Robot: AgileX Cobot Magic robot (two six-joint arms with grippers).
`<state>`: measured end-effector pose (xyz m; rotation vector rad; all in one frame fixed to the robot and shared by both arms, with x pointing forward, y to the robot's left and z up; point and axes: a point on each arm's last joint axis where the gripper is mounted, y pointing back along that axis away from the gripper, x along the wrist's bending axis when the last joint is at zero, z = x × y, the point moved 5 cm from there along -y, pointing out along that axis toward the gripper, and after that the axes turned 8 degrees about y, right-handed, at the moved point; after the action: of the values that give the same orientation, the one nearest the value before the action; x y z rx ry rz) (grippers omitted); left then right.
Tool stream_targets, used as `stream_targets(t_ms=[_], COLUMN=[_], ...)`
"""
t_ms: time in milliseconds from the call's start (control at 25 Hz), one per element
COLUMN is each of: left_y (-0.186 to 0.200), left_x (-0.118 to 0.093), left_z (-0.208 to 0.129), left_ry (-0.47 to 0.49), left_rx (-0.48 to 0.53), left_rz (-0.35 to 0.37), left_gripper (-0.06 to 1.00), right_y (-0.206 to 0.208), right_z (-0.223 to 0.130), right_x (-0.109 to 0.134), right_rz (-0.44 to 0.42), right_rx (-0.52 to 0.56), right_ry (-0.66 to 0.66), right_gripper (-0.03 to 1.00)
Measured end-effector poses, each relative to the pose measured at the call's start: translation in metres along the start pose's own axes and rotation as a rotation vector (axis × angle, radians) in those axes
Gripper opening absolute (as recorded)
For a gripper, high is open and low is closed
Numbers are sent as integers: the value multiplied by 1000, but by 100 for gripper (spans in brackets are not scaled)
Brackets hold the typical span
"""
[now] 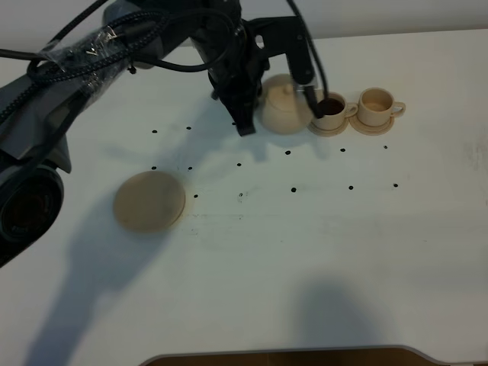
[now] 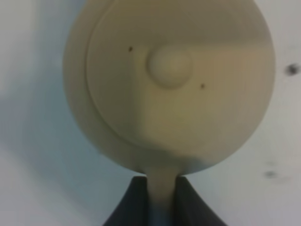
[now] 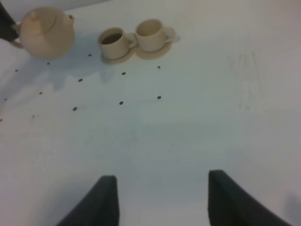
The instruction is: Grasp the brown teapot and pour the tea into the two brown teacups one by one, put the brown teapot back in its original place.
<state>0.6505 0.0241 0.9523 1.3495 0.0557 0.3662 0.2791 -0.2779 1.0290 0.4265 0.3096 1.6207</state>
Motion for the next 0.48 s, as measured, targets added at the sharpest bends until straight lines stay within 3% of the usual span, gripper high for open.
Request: stream_targets(t_ms=[160, 480], left_y=[1, -1], left_x=[-19, -55], left_z=[7, 23], left_ry=[92, 180], left_rx=[17, 55], left_rz=[-58, -121], left_gripper=[14, 14], right_y=[0, 0], right_z=[0, 0], right_x=[0, 0], right_rz=[0, 0], right_rx=[0, 0], right_ry=[0, 0], right_gripper=[44, 44])
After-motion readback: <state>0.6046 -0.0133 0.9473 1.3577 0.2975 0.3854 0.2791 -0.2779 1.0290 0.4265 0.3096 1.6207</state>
